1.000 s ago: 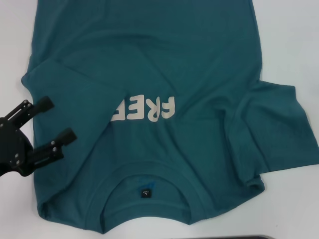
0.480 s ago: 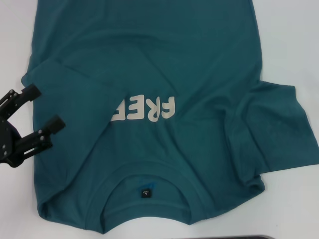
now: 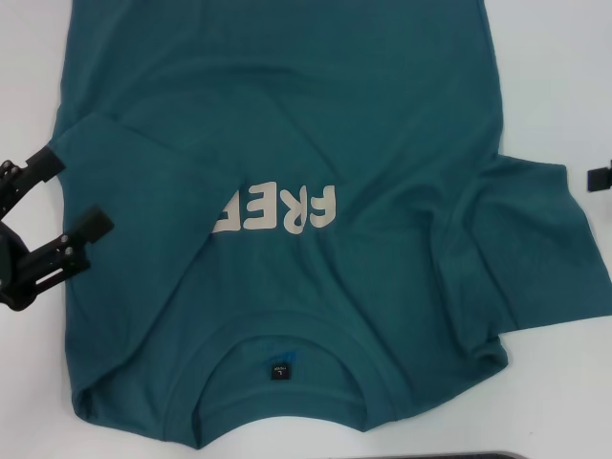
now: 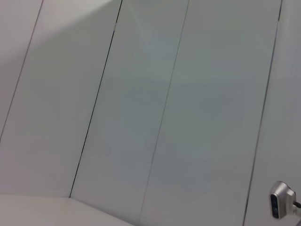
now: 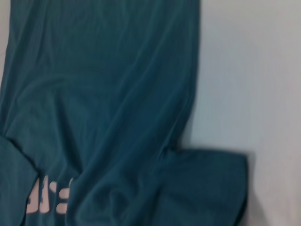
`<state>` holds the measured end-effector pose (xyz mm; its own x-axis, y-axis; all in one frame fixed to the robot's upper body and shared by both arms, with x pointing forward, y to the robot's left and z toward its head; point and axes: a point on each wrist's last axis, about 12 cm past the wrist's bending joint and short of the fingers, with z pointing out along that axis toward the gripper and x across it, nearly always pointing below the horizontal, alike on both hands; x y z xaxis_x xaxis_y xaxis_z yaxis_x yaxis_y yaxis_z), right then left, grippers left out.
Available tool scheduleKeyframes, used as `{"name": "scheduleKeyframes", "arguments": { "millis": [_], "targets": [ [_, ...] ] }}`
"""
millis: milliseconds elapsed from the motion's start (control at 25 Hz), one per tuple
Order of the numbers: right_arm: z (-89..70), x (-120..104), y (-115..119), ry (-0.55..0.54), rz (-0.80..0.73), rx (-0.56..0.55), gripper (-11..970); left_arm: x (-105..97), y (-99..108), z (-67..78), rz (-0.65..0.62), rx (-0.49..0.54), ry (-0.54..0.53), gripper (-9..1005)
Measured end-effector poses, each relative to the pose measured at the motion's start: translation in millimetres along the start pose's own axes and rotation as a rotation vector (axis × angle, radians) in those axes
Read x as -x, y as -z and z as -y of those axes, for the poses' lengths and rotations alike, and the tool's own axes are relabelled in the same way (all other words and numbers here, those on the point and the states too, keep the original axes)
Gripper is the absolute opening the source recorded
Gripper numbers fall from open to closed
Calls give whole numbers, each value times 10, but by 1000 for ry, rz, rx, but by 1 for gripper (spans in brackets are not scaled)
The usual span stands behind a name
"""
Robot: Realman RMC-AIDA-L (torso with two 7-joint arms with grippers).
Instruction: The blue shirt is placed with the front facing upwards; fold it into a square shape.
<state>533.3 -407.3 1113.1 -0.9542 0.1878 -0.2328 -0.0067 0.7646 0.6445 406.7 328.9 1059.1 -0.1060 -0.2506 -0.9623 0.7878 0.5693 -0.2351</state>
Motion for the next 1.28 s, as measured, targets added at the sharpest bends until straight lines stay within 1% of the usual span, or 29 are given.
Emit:
{"name": "scheduleKeyframes", "arguments": {
  "millis": [120,360,720,1040,1280],
  "targets": [
    [-10,-42,-53,0,-16,11,864,4,-8,-4,3,-1,-2,934],
    [13,-95,-68,-16,-28,11,863,11,-1,-11,7,8,-5,933],
    [-19,-116,-169,-17,-40,29,862,15,16,-13,15,22,-7,933],
    [12,-151,-240,-29,-34,28,861,21,30,-14,21,29,-10,933],
    [-33,-132,-297,-11,-42,42,860,23,24,-15,22,27,-11,934]
  ]
}}
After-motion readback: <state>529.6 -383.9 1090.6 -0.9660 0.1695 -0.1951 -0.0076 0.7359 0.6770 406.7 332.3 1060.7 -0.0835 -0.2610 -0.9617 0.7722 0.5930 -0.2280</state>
